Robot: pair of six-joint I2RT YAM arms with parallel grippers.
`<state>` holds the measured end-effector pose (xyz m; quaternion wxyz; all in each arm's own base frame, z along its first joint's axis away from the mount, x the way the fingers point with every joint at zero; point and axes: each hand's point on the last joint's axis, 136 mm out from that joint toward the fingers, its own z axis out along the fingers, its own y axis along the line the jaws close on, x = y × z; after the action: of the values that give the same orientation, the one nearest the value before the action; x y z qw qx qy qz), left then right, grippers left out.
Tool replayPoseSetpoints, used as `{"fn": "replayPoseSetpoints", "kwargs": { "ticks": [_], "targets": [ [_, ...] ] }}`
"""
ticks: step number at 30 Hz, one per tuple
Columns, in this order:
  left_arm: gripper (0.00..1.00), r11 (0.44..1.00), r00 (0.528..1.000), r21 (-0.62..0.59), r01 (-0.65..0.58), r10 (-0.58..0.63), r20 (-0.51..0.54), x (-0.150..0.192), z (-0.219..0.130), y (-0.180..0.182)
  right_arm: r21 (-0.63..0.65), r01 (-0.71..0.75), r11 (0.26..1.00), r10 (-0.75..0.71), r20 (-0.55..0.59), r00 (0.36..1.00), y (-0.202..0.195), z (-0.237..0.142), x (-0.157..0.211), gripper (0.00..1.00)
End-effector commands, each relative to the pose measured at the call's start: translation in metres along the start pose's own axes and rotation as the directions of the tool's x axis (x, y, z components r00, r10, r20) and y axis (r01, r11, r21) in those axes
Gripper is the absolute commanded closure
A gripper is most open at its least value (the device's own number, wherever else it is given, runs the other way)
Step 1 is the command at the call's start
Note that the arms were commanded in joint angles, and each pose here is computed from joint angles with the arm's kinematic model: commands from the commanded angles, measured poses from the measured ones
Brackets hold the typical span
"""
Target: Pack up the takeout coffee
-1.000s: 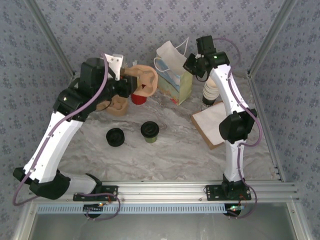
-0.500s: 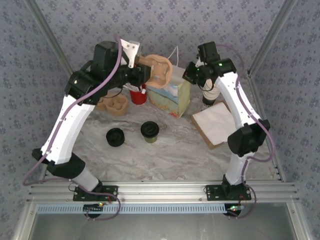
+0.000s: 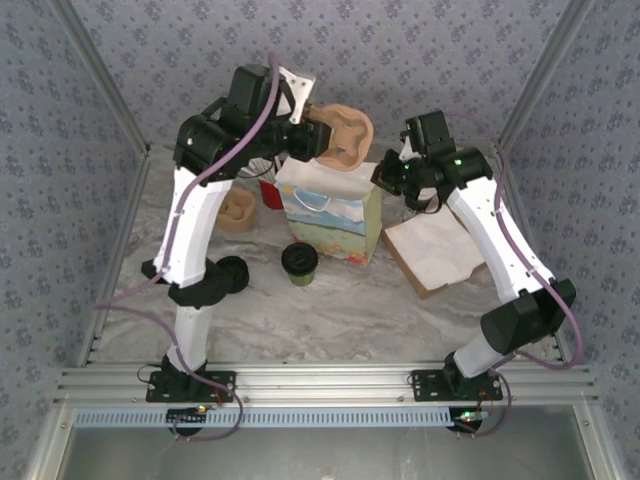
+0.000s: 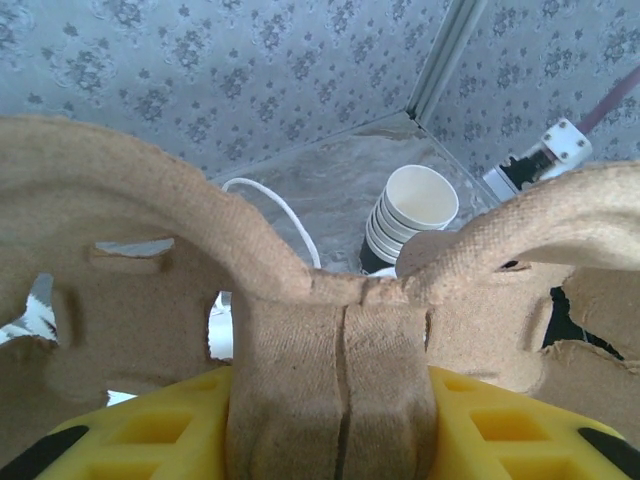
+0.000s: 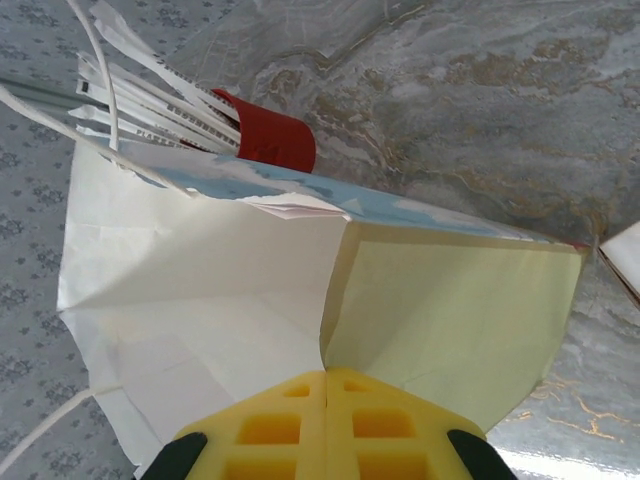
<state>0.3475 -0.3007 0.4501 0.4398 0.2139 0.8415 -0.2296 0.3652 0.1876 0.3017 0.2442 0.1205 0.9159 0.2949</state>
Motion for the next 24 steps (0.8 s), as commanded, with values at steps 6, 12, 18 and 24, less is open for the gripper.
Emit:
{"fn": "replayPoseSetpoints", "kwargs": {
  "ticks": [6, 12, 18, 24],
  "targets": [
    [0.57, 1.0, 0.985, -0.012, 0.015, -0.016, -0.172, 0.046, 0.012, -0.01, -0.005, -0.016, 1.0, 0.016, 0.023, 1.0, -0.007, -0.015, 0.018, 0.95],
    [0.57, 0.998, 0.979, -0.055, 0.015, -0.026, -0.2, 0.053, 0.007, -0.002, -0.011, -0.007, 1.0, 0.007, 0.034, 0.999, -0.008, -0.023, 0.022, 0.75],
    [0.56, 0.994, 0.979, -0.11, -0.015, -0.008, -0.206, 0.054, -0.02, 0.011, -0.006, 0.017, 1.0, -0.017, 0.049, 0.999, -0.01, -0.034, 0.025, 0.61],
    [0.56, 0.997, 0.978, -0.076, -0.008, -0.008, -0.209, 0.056, -0.039, 0.006, 0.024, 0.042, 0.999, -0.044, 0.085, 0.995, -0.016, -0.042, 0.022, 0.58]
  ]
}}
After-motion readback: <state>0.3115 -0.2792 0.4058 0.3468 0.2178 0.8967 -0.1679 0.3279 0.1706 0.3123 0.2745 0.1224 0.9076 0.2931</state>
